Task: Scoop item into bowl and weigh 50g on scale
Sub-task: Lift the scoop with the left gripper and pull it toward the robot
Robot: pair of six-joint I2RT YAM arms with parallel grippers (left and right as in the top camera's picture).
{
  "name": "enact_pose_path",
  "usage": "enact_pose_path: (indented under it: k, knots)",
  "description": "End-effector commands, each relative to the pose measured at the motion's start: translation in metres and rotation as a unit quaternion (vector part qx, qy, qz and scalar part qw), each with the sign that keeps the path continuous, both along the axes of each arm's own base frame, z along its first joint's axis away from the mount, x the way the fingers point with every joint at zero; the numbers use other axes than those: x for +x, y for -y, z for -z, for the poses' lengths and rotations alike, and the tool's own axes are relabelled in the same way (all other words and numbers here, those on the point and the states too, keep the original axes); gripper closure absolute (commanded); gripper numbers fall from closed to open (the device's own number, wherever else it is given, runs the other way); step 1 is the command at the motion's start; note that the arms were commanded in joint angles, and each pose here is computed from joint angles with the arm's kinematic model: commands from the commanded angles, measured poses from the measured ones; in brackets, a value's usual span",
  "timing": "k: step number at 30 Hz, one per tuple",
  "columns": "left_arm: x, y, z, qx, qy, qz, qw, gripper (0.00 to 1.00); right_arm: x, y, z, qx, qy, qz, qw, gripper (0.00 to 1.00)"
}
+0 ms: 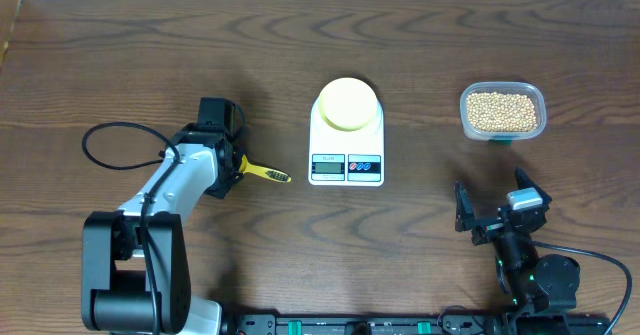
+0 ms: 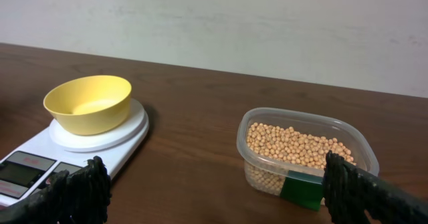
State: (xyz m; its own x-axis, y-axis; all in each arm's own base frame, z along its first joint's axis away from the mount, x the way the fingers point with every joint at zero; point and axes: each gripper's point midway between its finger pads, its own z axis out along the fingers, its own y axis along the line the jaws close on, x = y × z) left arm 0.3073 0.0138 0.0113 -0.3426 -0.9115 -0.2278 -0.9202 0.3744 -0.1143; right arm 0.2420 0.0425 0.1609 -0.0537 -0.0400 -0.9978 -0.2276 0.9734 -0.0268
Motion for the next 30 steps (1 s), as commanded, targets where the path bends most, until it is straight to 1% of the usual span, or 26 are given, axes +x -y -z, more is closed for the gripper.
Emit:
enact_pose_path:
  k: [1,4,5,6,7,13,16,21,25,27,30]
  knots:
    - [-0.009,-0.003,0.009,0.009,-0.014,0.002,1.000,0.75,0.000,-0.001,0.001,-0.006,0.001,-0.001,1.000,0.01]
    - [-0.013,-0.003,0.014,0.009,-0.014,0.001,1.000,0.77,0.000,-0.001,0.001,-0.006,0.002,-0.001,1.000,0.01]
    - [-0.017,-0.003,0.018,0.007,-0.015,-0.009,1.000,0.81,0.000,-0.001,0.001,-0.006,0.002,-0.001,1.000,0.01]
    - [-0.019,-0.003,0.020,0.006,-0.017,-0.015,1.000,0.89,0.000,-0.001,0.001,-0.006,0.001,-0.001,1.000,0.01]
    - [-0.021,-0.003,0.021,0.006,-0.018,-0.019,1.000,0.92,0.000,-0.001,0.001,-0.006,0.002,-0.001,1.000,0.01]
    - [-0.020,-0.004,0.019,0.006,-0.015,-0.019,1.000,0.92,0.000,-0.001,0.001,-0.006,0.002,-0.001,1.000,0.01]
    - [-0.019,-0.004,0.010,0.005,-0.002,-0.019,1.000,0.93,0.000,-0.001,0.001,-0.006,0.002,-0.001,1.000,0.01]
    - [-0.009,-0.003,-0.033,0.001,0.068,-0.015,0.998,0.93,0.000,-0.001,0.001,-0.006,0.002,-0.001,1.000,0.01]
    - [-0.002,-0.003,-0.081,0.004,0.144,0.011,0.989,0.93,0.000,-0.001,0.001,-0.006,0.002,-0.001,1.000,0.01]
    - [-0.005,-0.003,-0.103,0.005,0.178,0.017,0.984,0.93,0.000,-0.001,0.001,-0.006,0.001,-0.001,1.000,0.01]
    - [-0.018,-0.003,-0.141,0.006,0.232,0.022,0.972,0.93,0.000,-0.001,0.001,-0.006,0.001,-0.001,1.000,0.01]
